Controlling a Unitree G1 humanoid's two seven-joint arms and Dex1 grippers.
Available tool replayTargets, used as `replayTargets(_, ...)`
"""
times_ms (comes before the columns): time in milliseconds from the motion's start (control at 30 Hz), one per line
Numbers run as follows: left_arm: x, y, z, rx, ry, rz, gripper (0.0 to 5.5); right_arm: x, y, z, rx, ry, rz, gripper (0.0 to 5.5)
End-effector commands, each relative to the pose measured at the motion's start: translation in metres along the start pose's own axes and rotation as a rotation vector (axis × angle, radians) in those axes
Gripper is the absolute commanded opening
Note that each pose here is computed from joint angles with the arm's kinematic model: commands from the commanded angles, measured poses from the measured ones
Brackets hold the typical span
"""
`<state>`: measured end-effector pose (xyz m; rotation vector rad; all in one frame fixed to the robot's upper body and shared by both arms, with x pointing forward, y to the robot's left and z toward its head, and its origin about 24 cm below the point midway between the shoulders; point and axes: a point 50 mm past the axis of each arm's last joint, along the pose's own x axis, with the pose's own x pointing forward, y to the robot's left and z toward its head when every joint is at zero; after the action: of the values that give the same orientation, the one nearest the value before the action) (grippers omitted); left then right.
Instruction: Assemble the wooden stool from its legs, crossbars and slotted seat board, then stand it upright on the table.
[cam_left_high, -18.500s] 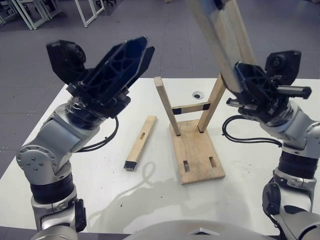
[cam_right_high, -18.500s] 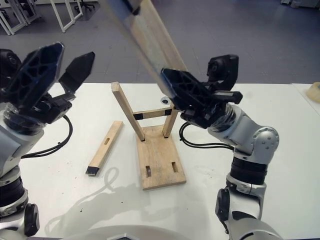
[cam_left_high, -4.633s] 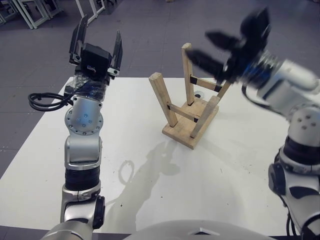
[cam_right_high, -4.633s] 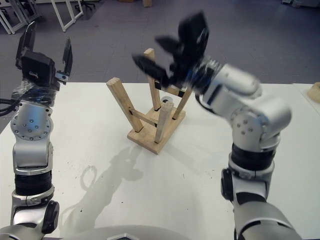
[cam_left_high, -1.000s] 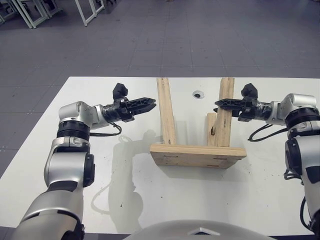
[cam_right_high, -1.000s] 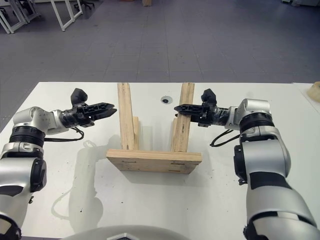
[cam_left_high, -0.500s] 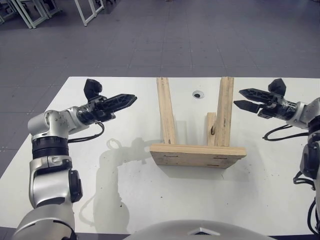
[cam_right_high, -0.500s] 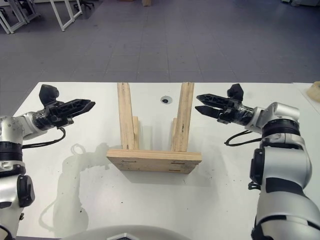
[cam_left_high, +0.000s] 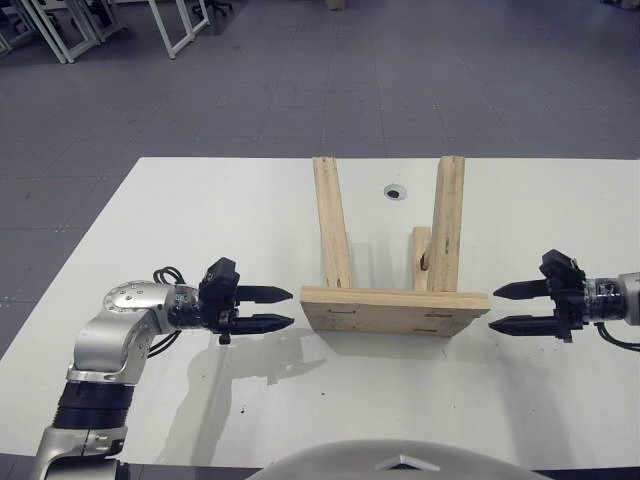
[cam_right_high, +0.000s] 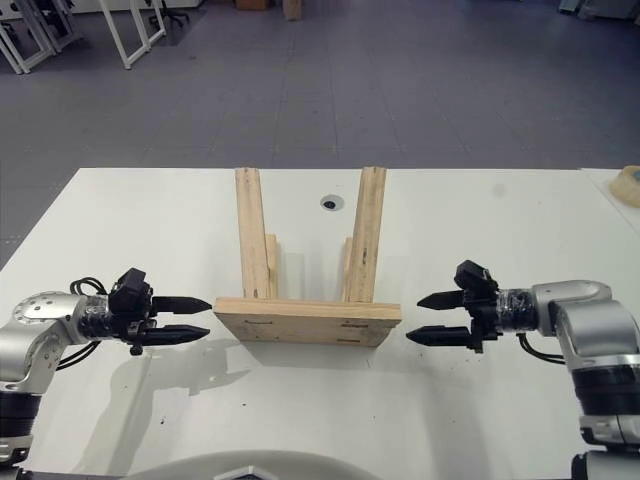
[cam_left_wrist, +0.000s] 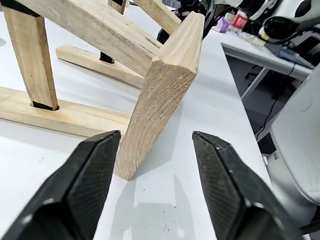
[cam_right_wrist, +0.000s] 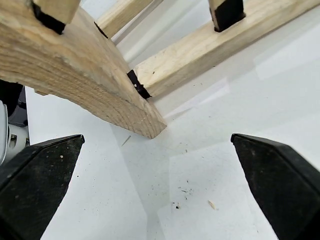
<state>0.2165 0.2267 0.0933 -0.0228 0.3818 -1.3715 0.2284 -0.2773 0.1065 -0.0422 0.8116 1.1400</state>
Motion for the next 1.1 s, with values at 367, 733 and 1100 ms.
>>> replayTargets(367, 0.035, 0.017, -0.012, 0.112, 0.072, 0.059, 3.18, 0.036, 0.019, 0.017, -0.202, -0.019, 0.062, 4.42)
replayTargets(733, 0.046, 0.014, -0.014, 0.026, 0.032, -0.058, 1.68, 0.044, 0.013, 0.014, -0.151, -0.067, 0.092, 2.20)
replayTargets(1100, 0.008, -0.002, 0.093, -0.139, -0.375, -0.285, 1.39, 0.001, 0.043, 0.084, 0.089, -0.496, 0.495, 1.58)
